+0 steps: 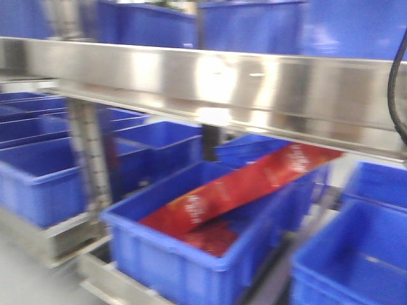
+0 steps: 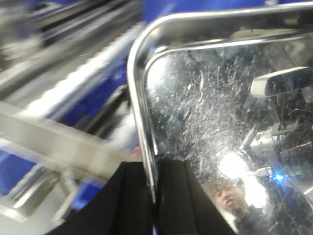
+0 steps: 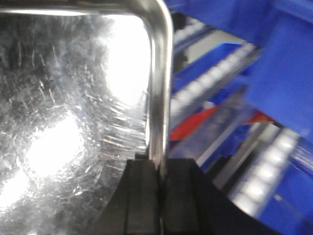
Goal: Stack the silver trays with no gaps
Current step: 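Turn the base away from the shelf while holding the tray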
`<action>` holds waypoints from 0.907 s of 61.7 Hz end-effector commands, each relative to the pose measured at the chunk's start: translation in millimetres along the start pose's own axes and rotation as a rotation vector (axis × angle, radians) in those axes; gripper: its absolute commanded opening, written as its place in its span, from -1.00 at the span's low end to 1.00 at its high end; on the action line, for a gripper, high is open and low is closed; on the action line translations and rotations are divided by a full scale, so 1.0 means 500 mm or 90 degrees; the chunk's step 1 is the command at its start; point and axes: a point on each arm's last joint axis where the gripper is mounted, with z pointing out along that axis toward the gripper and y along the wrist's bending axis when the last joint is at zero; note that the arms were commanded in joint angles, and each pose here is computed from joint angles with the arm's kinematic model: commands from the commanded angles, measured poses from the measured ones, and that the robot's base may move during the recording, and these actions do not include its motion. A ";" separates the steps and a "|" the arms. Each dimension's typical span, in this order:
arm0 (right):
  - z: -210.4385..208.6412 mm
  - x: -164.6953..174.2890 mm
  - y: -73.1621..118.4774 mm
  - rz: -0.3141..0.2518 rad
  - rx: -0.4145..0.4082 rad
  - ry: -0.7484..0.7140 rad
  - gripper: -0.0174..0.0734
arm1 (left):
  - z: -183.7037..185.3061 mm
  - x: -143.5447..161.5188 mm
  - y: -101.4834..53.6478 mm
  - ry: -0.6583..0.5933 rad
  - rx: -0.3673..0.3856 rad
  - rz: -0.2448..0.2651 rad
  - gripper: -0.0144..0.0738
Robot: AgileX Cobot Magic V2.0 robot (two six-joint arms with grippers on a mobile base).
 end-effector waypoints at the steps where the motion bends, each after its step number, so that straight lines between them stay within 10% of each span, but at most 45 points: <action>1: -0.019 -0.028 0.018 0.007 -0.059 -0.076 -0.74 | -0.012 -0.017 -0.019 -0.047 0.044 -0.003 -0.71; 56: -0.019 -0.028 0.018 0.007 -0.059 -0.076 -0.74 | -0.012 -0.017 -0.019 -0.047 0.044 -0.003 -0.71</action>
